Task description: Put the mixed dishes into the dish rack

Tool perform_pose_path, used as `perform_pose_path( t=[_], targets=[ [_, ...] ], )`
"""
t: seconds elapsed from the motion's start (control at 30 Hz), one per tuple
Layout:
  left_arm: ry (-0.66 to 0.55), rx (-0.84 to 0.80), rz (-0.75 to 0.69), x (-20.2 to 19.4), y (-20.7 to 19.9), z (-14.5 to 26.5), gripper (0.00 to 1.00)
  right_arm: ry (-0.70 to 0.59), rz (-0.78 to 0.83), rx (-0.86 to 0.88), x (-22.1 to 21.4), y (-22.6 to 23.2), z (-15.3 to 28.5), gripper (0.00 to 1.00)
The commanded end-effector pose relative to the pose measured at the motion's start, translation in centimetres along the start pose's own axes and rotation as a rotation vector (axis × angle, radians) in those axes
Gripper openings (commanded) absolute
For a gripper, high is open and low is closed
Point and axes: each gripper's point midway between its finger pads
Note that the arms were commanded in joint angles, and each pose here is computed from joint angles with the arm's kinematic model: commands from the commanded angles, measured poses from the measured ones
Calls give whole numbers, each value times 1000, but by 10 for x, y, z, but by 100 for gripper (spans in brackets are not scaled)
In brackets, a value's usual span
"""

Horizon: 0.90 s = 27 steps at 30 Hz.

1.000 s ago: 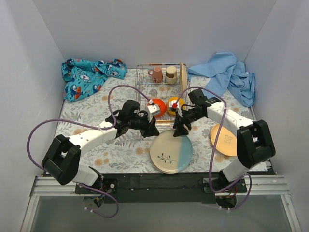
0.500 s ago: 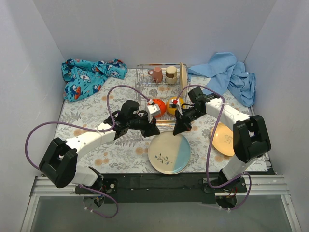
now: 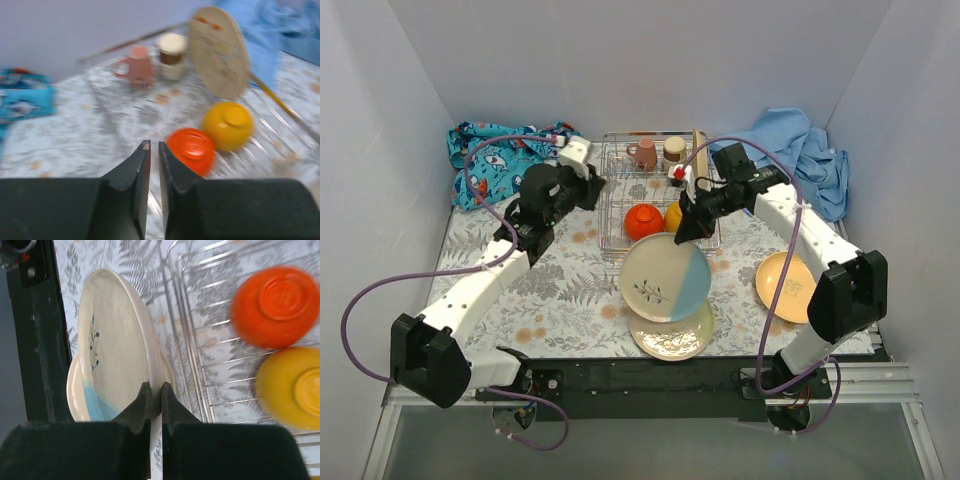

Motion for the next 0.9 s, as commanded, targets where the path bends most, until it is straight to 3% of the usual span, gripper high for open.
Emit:
perform_pose_path(
  t=[0.0,0.13,0.37,0.43,0.57,0.77,0.87],
  targets=[
    [-94,391,5,29,82,22,0,-183,3,7,80,44,48,1],
    [-10,428,85,-7,91,23,0,-283,-30,-123,132,32,72,1],
    [153,377,242,-69,78,19,0,-636,-40,-556,220,-22,132,1],
    [163,354,250,-74,72,22,0,-692,-51,-623,229,-26,133,1],
    [210,352,274,-93,68,24,0,-849,-58,-1008,244,-46,160,1],
    [258,310,307,-114,55,26,0,-963,-93,-1343,253,-45,166,1],
    [270,303,326,-120,52,28,0,-989,-151,-1430,257,-49,168,1]
  ],
)
Point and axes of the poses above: each gripper's point midway between its finger pads, its own z axis back along the fingers, its own y axis along the line the jaws close on, x = y × z, and after that the axes turned 7 degrees about -z, right-handed
